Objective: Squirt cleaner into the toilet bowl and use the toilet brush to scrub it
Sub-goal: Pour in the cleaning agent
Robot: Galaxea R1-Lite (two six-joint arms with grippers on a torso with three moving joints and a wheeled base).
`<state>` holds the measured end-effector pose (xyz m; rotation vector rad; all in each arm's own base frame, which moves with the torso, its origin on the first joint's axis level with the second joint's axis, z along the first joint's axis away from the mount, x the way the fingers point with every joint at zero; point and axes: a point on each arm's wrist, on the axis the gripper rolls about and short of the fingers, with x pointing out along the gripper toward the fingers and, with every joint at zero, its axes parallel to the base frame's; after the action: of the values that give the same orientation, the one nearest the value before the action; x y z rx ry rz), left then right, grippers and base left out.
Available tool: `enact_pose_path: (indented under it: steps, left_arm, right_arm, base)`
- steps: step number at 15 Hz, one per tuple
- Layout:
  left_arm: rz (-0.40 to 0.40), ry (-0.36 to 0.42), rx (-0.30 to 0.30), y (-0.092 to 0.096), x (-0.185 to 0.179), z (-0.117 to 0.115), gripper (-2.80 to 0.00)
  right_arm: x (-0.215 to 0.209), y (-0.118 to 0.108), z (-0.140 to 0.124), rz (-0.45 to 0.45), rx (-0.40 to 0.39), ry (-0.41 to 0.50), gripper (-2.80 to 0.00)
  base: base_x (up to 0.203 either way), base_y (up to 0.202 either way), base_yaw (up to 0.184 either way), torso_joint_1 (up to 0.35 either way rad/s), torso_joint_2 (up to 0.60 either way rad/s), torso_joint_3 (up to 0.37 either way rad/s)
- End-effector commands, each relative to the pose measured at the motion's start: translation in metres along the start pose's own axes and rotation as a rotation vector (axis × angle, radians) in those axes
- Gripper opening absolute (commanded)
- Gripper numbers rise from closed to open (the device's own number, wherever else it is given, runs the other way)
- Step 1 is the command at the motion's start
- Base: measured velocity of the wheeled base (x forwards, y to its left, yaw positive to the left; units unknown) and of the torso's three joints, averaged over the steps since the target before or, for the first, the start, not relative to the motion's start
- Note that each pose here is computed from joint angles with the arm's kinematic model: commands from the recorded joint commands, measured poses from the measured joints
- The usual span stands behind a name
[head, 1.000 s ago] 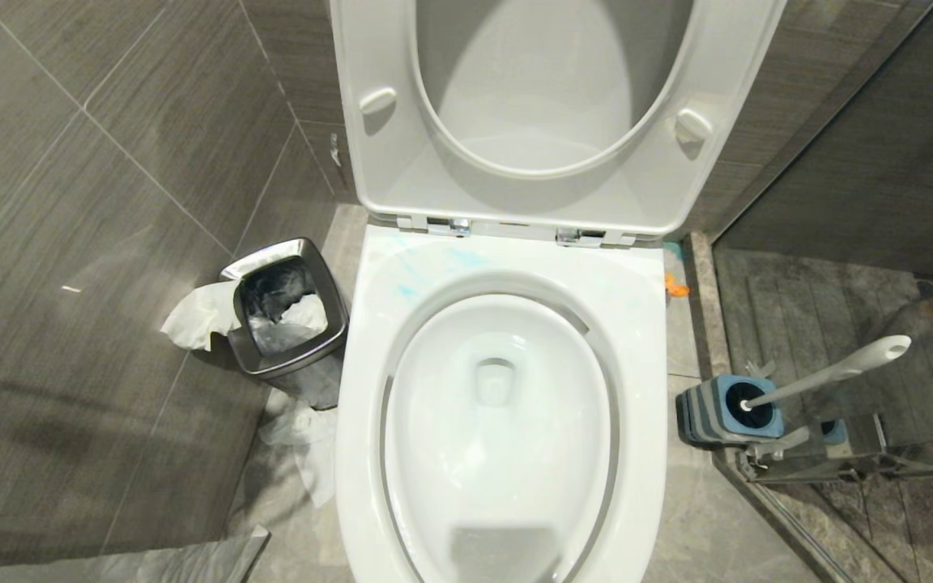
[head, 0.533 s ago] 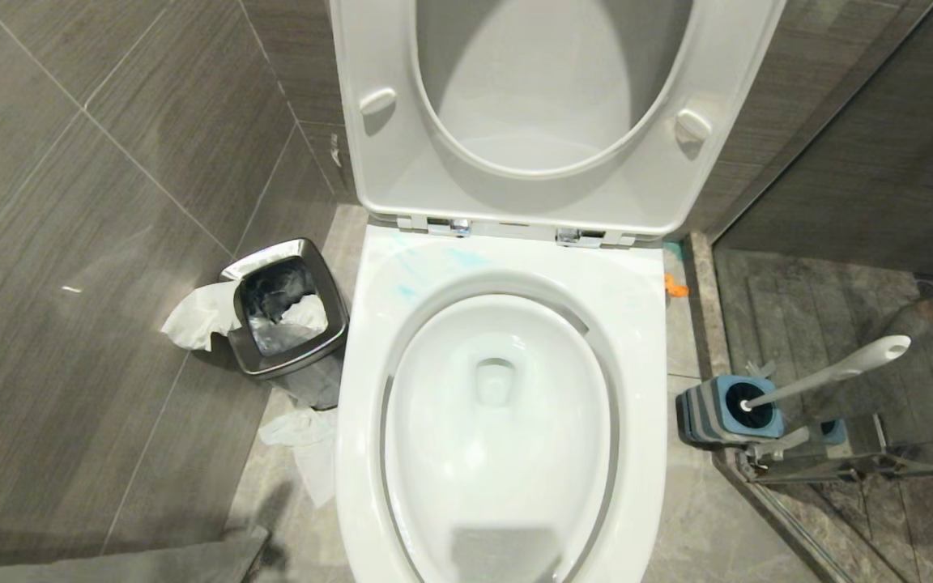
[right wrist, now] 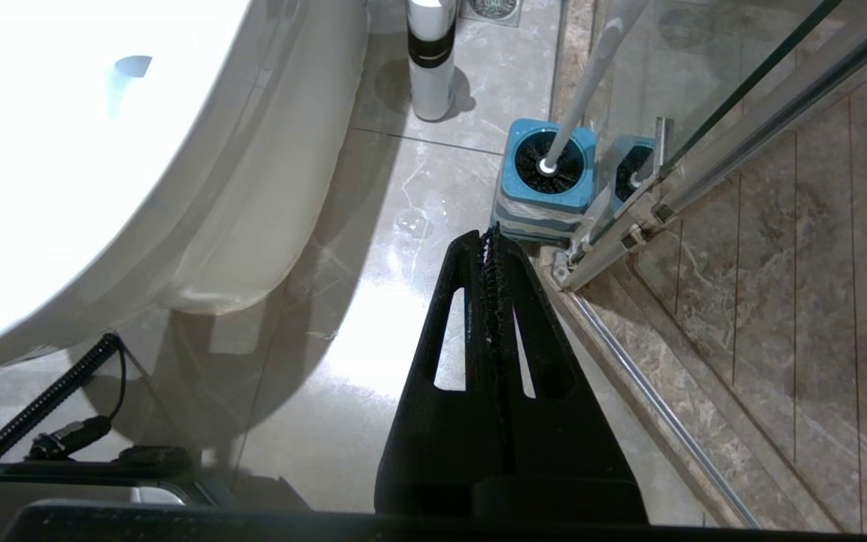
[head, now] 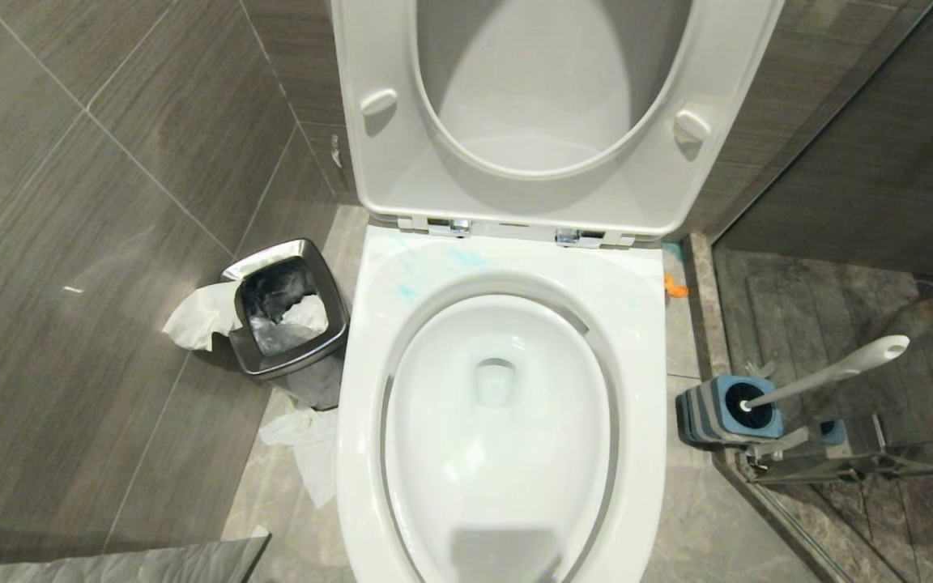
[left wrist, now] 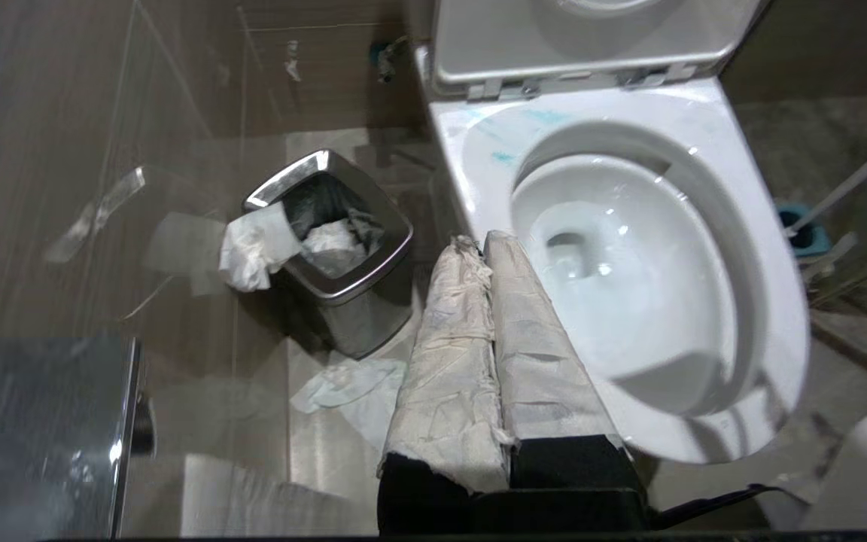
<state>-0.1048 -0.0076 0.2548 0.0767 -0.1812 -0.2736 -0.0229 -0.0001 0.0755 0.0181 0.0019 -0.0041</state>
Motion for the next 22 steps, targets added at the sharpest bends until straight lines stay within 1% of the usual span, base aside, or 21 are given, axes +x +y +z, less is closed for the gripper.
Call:
enact_pose_path:
  steps: [1,3,5,9,12,13,14,15,16,22]
  left_arm:
    - [0.047,-0.019,0.029,-0.004,-0.012,-0.043,-2.8]
    - [0.11,0.0,0.036,-0.001,-0.004,-0.072,-2.8]
    - [0.143,0.025,0.034,0.003,0.011,-0.096,-2.8]
    - [0.152,0.103,0.029,0.008,0.036,-0.147,-2.8]
    - [0.153,0.139,0.055,0.009,0.045,-0.179,-2.8]
    - [0.184,0.136,0.061,0.01,0.047,-0.184,-2.8]
    - [0.203,0.166,0.055,0.01,0.046,-0.189,-2.8]
    - [0.202,0.221,0.041,0.01,0.045,-0.193,-2.8]
    - [0.198,0.251,0.034,0.009,0.044,-0.193,-2.8]
    - [0.203,0.248,0.03,0.009,0.044,-0.193,-2.8]
  right_arm:
    - [0.0,0.0,0.0,-0.002,0.0,0.001,-2.8]
    - [0.0,0.0,0.0,0.001,0.0,0.001,-2.8]
    - [0.0,0.0,0.0,-0.001,0.0,0.001,-2.8]
    - [0.0,0.0,0.0,-0.001,0.0,0.0,-2.8]
    - [0.0,0.0,0.0,0.0,0.0,0.001,-2.8]
    - [0.0,0.0,0.0,-0.001,0.0,0.003,-2.8]
    - [0.0,0.0,0.0,-0.001,0.0,0.001,-2.8]
    - [0.0,0.0,0.0,-0.001,0.0,0.001,-2.8]
    - [0.0,0.0,0.0,0.001,0.0,0.001,-2.8]
    - [0.0,0.0,0.0,0.0,0.0,0.002,-2.8]
  base:
    - [0.0,0.0,0.0,0.0,0.0,0.0]
    - [0.0,0.0,0.0,0.0,0.0,0.0]
    - [0.0,0.0,0.0,0.0,0.0,0.0]
    - [0.0,0.0,0.0,0.0,0.0,0.0]
    - [0.0,0.0,0.0,0.0,0.0,0.0]
    - [0.0,0.0,0.0,0.0,0.0,0.0]
    - [0.0,0.0,0.0,0.0,0.0,0.0]
    - [0.0,0.0,0.0,0.0,0.0,0.0]
    - [0.0,0.0,0.0,0.0,0.0,0.0]
    - [0.0,0.0,0.0,0.0,0.0,0.0]
